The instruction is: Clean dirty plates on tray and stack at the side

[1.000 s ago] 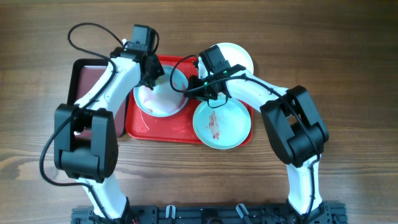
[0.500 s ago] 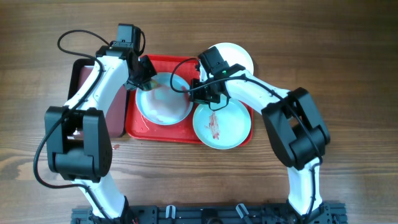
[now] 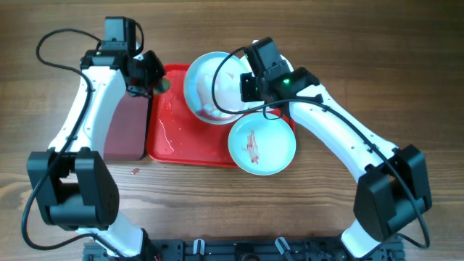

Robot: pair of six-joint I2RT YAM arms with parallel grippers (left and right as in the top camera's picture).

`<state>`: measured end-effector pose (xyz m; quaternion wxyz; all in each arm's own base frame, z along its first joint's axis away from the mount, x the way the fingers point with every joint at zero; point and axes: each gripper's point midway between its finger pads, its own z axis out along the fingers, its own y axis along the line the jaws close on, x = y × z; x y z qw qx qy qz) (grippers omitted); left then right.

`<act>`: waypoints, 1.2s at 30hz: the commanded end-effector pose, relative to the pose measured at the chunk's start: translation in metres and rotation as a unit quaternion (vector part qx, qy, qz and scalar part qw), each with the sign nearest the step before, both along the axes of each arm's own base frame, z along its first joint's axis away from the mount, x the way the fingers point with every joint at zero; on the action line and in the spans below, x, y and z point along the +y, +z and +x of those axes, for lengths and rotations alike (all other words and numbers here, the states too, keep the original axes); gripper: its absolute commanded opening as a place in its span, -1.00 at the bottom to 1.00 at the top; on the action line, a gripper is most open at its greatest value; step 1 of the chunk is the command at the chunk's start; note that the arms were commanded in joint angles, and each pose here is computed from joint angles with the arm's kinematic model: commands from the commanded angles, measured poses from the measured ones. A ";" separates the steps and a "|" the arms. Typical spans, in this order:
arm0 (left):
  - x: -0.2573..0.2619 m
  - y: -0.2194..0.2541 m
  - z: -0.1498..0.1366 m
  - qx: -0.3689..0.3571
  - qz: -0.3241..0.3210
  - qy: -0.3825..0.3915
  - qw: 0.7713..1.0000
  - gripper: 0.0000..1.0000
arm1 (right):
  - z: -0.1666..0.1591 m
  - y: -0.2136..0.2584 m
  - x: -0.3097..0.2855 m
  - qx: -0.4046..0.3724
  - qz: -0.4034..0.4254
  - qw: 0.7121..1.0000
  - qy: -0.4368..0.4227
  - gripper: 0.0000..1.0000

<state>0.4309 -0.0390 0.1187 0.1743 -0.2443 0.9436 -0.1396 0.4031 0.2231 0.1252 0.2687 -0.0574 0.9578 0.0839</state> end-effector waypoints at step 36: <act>-0.028 -0.038 -0.033 0.061 -0.007 -0.042 0.997 -0.92 | -0.063 0.164 0.032 -0.394 -0.414 0.812 -0.117 -0.92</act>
